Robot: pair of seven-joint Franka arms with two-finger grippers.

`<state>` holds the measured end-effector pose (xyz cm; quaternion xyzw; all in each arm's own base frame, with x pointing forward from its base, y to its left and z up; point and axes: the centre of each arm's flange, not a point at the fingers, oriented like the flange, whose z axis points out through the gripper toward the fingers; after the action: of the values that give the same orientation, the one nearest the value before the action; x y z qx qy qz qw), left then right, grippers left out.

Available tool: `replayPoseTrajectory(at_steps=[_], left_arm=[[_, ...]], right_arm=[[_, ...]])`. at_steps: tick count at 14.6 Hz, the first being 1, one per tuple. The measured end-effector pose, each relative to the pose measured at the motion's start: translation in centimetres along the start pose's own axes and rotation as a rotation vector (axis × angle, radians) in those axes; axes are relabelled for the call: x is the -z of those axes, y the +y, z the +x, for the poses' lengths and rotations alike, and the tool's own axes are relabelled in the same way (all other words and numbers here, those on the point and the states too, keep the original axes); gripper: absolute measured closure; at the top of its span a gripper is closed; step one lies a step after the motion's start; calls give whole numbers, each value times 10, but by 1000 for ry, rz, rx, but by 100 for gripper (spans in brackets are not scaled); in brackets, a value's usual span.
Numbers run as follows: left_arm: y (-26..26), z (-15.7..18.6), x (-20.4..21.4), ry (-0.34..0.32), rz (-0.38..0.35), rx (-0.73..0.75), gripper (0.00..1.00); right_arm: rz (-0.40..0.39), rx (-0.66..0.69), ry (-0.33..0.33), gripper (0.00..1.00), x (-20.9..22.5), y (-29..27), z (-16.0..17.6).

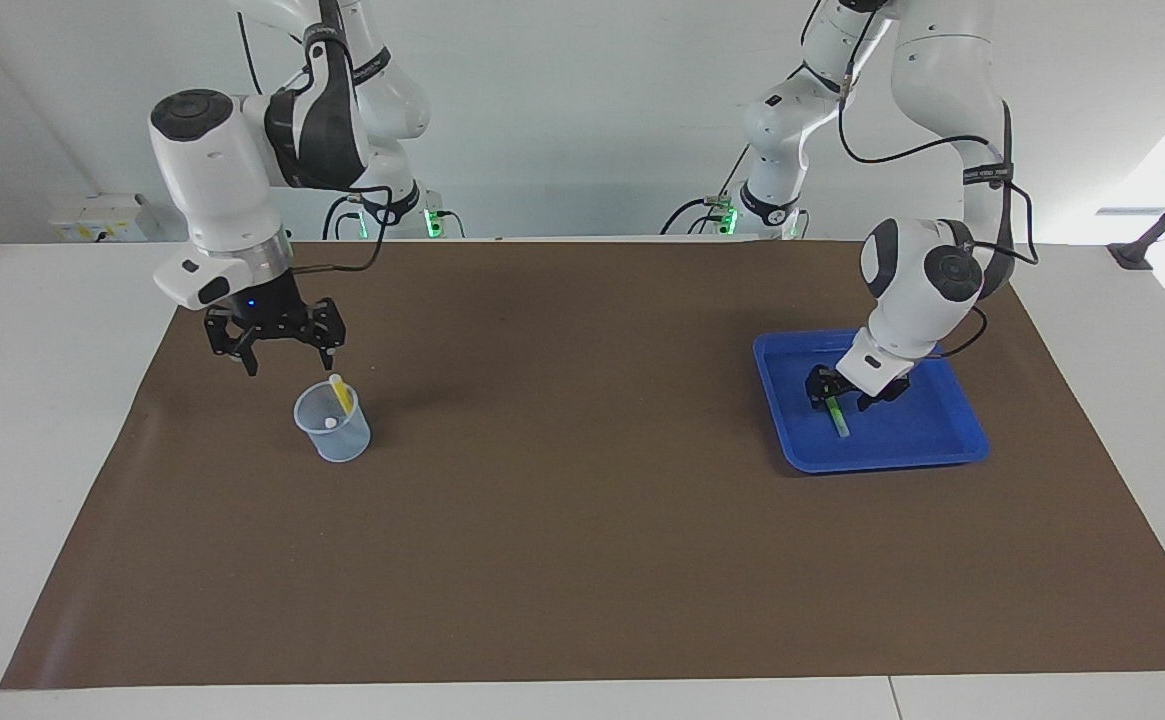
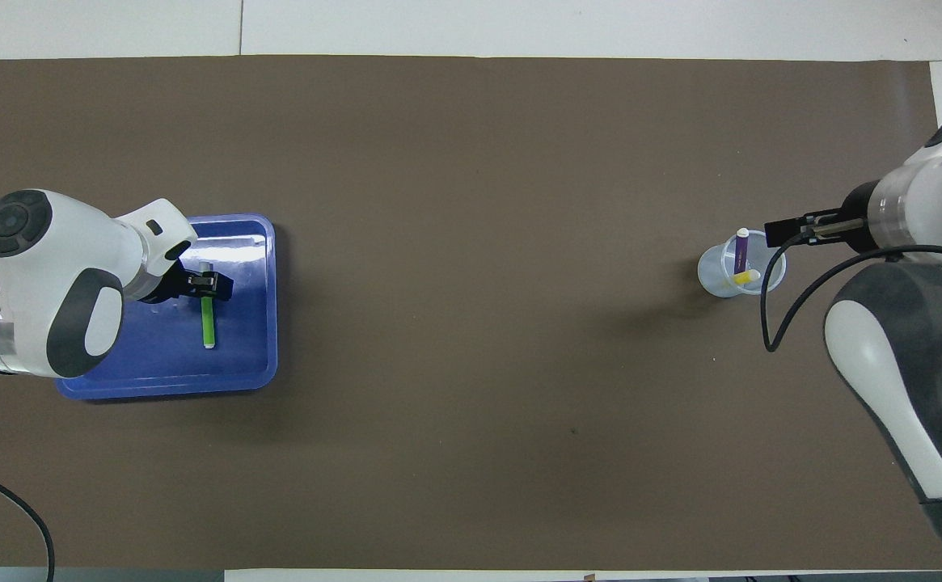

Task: Transfer and insert pens with both arms
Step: 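Insert the yellow pen into the cup with the right gripper, then grasp the green pen in the tray with the left gripper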

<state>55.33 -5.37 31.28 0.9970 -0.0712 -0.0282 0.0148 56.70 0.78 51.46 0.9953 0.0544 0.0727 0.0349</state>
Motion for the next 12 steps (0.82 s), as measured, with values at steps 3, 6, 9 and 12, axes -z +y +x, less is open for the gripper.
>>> replayPoseTrajectory(at_steps=[3,6,9,12], left_arm=[[0,1,-4,3,-6,-1,25],[0,0,-7,2,-8,-1,30],[-1,0,-7,4,-8,0,35],[-1,0,-8,4,-8,1,50]], right_arm=[[1,-25,-25,0,34,3,6],[4,-34,-43,0,52,3,10],[8,-30,-48,0,63,1,14],[9,-28,-42,0,69,-2,16]])
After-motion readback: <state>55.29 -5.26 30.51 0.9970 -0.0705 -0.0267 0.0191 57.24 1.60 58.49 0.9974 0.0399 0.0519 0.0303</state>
